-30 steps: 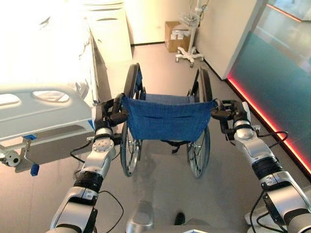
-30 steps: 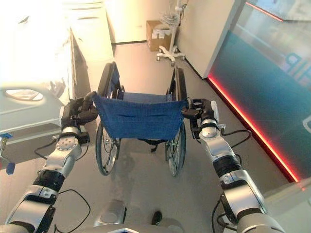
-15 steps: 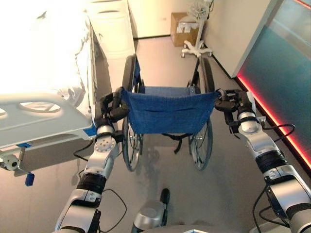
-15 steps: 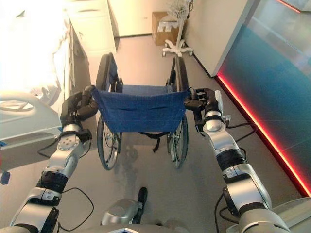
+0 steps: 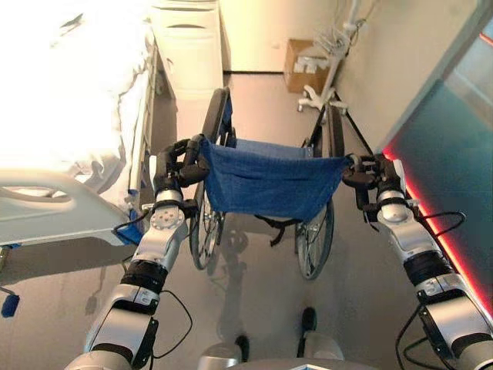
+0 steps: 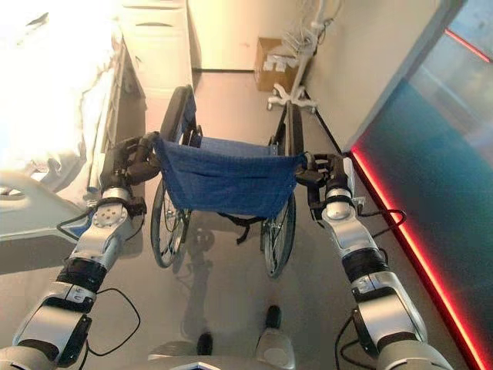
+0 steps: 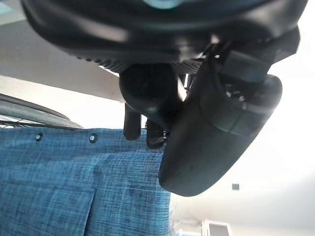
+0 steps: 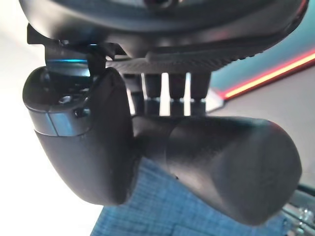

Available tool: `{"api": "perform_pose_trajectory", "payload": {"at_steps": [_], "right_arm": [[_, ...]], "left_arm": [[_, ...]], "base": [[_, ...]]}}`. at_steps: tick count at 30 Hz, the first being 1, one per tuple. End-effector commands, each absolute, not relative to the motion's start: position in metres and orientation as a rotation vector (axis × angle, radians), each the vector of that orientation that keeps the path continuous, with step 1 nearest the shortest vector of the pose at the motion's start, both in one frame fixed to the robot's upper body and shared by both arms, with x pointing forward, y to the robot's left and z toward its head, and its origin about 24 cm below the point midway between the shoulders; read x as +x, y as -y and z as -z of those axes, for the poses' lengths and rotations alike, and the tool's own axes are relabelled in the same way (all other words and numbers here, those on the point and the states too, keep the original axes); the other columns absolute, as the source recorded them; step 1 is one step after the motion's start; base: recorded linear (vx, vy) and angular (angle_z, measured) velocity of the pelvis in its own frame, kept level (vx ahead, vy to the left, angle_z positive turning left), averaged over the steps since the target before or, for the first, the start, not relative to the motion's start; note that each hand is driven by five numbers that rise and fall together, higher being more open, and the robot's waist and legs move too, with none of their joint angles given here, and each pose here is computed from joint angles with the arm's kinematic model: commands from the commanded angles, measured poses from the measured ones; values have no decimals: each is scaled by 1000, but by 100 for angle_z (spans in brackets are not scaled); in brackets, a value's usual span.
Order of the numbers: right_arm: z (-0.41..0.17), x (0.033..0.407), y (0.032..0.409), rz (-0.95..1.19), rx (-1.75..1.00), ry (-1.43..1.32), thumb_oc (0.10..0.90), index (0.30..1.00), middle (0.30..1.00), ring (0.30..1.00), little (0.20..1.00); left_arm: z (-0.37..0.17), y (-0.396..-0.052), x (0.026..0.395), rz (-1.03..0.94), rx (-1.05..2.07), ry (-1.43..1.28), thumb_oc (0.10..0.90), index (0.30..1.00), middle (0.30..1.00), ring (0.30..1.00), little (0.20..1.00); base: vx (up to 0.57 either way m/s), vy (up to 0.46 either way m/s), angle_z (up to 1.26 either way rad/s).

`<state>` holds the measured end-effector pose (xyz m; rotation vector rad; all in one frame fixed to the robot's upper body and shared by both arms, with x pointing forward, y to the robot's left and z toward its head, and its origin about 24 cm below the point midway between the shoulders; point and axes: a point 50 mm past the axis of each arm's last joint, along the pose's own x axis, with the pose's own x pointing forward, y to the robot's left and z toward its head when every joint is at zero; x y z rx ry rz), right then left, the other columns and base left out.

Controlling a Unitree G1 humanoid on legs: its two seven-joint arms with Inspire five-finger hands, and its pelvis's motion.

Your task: Push the wheelchair next to the bed

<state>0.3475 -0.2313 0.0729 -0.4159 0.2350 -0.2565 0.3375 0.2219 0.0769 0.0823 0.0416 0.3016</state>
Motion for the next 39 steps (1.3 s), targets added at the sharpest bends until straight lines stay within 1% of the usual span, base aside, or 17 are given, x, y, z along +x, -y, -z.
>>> {"api": "perform_pose_trajectory", "payload": {"at_steps": [1, 8, 11, 17, 21, 25, 28, 33, 35, 39], "right_arm": [[-139, 362, 216, 24, -617, 11, 400, 300, 300, 300, 300], [-148, 362, 222, 9, -685, 47, 400, 300, 300, 300, 300], [-150, 362, 229, 31, -692, 37, 400, 300, 300, 300, 300], [-141, 370, 216, 45, -684, 17, 400, 300, 300, 300, 300], [-135, 371, 220, 67, -651, 2, 400, 300, 300, 300, 300], [-130, 369, 221, 44, -621, -12, 400, 300, 300, 300, 300], [-113, 362, 224, 37, -559, -31, 400, 300, 300, 300, 300], [-99, 355, 234, 67, -513, -66, 400, 300, 300, 300, 300], [-98, 357, 232, 83, -473, -55, 400, 300, 300, 300, 300], [-99, 361, 225, 106, -448, -52, 400, 300, 300, 300, 300]], "left_arm": [[-65, -159, 332, -16, 41, -21, 400, 300, 300, 300, 300], [-65, -152, 330, -31, -15, -13, 400, 300, 300, 300, 300], [-62, -147, 329, 1, -18, -21, 400, 300, 300, 300, 300], [-62, -140, 325, -8, -34, -16, 400, 300, 300, 300, 300], [-64, -145, 323, -11, -16, -5, 400, 300, 300, 300, 300], [-63, -159, 321, -46, -2, -7, 400, 300, 300, 300, 300], [-61, -166, 319, -57, 26, -15, 400, 300, 300, 300, 300], [-57, -161, 320, -16, 47, -28, 400, 300, 300, 300, 300], [-66, -157, 327, 0, 68, -2, 400, 300, 300, 300, 300], [-79, -160, 334, -1, 60, 28, 400, 300, 300, 300, 300]], "base": [[314, -318, 13], [216, -312, 19], [237, -249, 49], [264, -101, 36], [211, -58, -41], [278, -29, -37], [269, -40, -37], [256, -168, 3], [181, -331, 31], [254, -364, 46]]}}
